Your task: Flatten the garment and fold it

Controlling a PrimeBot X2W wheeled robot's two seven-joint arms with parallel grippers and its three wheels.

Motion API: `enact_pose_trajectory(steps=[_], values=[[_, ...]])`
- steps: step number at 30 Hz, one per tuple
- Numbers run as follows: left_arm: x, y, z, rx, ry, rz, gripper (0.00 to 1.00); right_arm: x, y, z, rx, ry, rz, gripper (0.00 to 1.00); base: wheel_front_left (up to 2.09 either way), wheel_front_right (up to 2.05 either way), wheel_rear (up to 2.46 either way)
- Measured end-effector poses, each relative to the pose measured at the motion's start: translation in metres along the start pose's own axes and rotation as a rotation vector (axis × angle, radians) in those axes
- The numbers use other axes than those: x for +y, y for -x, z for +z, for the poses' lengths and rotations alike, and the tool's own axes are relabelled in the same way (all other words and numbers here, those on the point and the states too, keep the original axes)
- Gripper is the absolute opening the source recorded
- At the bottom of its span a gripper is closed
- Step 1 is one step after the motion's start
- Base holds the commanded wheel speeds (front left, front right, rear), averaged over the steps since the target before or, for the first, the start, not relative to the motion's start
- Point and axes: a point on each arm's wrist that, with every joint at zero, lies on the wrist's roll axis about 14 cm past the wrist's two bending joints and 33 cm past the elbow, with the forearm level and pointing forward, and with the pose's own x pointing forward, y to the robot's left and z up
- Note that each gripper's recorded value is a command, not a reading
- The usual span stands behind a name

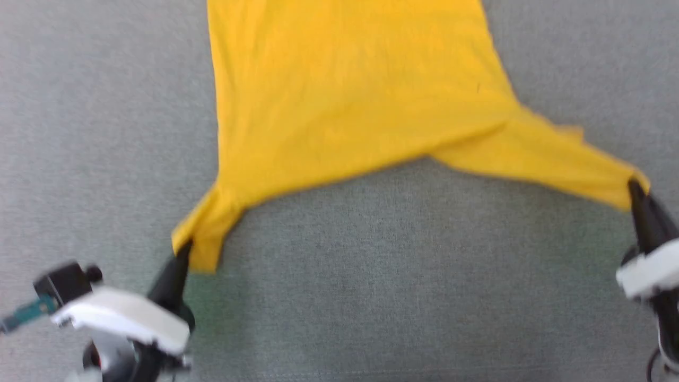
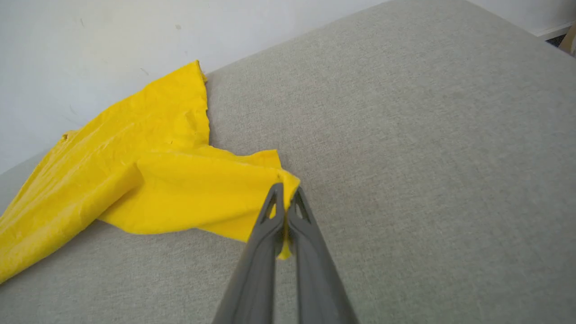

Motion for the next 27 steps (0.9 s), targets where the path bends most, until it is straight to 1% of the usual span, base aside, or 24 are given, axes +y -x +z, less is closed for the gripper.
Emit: enact_pose_trajectory(steps=[3,7,13,15,20,23,27], values=[[0.002,0.022,-0.011,0.049,-0.019,-0.015,0.0,-0.003,0.02,-0.01,0.048,-0.021,0.0,0.0,0.0,0.0,0.0],[0.001,0.048,-0.015,0.068,-0.014,-0.031,0.0,-0.002,0.046,-0.021,0.117,-0.055,0.018,0.0,0.0,0.0,0.0],[0.0,0.082,-0.015,0.072,-0.033,-0.042,0.0,0.002,0.094,-0.052,0.306,-0.093,0.057,0.0,0.0,0.0,0.0],[-0.001,0.092,-0.016,0.077,-0.04,-0.045,0.0,0.001,0.109,-0.057,0.348,-0.111,0.067,0.0,0.0,0.0,0.0],[-0.001,0.109,-0.017,0.074,-0.038,-0.046,0.0,-0.004,0.13,-0.053,0.355,-0.126,0.065,0.0,0.0,0.0,0.0],[0.001,0.117,-0.02,0.079,-0.041,-0.042,0.0,-0.007,0.142,-0.057,0.372,-0.151,0.068,0.0,0.0,0.0,0.0],[-0.003,0.126,-0.022,0.077,-0.044,-0.051,0.0,-0.012,0.153,-0.057,0.368,-0.161,0.059,0.0,0.0,0.0,0.0]])
